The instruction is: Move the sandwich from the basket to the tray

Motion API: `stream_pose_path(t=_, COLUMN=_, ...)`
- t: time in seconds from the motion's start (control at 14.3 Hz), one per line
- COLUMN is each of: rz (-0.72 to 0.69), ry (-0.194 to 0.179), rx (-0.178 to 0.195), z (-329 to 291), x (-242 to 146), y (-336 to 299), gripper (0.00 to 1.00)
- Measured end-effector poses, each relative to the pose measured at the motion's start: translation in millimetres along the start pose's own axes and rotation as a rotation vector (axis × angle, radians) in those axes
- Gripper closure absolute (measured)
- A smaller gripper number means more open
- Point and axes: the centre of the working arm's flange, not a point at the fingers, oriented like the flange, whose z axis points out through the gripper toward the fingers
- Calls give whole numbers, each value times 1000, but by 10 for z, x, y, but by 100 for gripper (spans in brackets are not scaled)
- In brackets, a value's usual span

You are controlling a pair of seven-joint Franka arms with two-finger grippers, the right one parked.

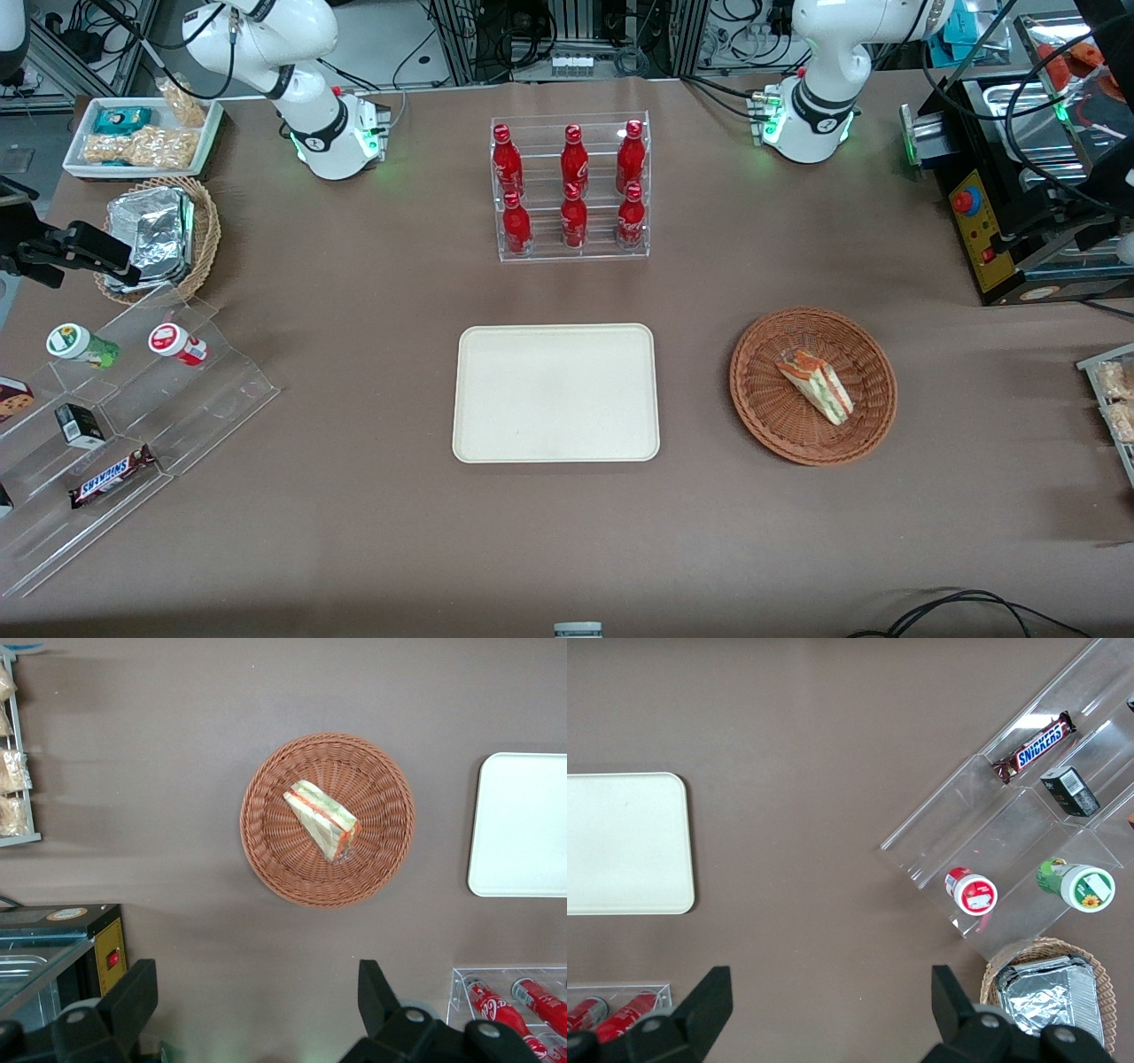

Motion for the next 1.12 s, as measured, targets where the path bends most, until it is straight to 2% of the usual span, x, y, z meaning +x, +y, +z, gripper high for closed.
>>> stream_pose_path(t=0.56, rz=-4, ry=-14, rx=0, z=52, x=9, y=63, gripper=0)
stream_pose_path(t=0.84, rz=5, ry=-75, rx=3, z=283, x=8, y=128, gripper=0)
stream_pose_path(t=0.98, rz=12, ry=-118, rx=10, z=595, x=74, y=177, gripper=0)
stream_pose_path(t=1.12, rz=-3, ry=-146, rx=31, z=1053, x=221, y=307, gripper=0)
